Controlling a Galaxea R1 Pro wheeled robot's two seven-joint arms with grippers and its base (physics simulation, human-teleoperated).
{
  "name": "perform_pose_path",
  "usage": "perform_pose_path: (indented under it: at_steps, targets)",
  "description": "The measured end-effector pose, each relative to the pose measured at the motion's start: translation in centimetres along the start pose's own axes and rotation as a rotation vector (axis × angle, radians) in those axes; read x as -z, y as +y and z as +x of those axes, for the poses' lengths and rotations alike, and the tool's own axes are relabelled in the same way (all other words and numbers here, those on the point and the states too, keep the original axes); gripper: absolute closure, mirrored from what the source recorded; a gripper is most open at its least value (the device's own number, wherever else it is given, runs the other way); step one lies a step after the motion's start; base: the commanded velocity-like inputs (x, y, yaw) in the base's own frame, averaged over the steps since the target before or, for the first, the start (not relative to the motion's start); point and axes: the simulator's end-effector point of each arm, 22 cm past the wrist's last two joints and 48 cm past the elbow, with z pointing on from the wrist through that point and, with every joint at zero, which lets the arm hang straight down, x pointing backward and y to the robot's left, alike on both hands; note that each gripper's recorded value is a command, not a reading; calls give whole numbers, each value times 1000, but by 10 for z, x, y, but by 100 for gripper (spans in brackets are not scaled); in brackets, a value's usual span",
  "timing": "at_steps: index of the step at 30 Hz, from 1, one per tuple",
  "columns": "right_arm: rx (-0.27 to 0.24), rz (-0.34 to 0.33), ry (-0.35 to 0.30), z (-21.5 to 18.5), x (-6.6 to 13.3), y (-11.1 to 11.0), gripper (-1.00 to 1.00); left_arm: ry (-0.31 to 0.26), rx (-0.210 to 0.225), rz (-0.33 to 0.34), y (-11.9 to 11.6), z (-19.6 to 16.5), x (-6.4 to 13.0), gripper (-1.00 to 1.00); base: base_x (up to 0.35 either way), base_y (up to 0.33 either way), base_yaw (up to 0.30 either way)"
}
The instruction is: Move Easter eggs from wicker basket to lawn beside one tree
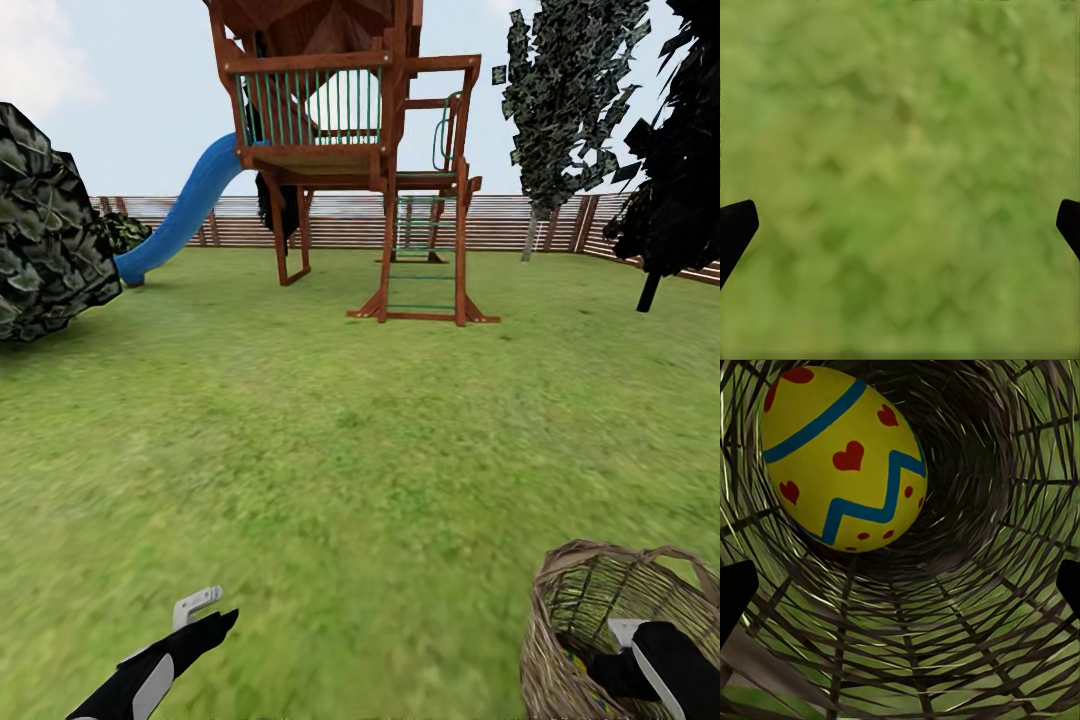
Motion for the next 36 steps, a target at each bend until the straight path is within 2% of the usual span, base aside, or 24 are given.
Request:
perform_pose_path:
  at_steps: [7,15,21,36]
  targets:
    - [0,1,0,0,0,0,-100,-3,1,1,0,-1,0,-100,83,2,0]
    - [0,1,-1,0,0,0,-100,-3,2,0,1,-1,0,-100,263,26,0]
    - [0,1,0,0,0,0,-100,-3,1,1,0,0,0,-100,39,1,0]
    - [11,6,59,19,-21,1,-100,58,1,-22,12,29,-13,-100,0,0,0]
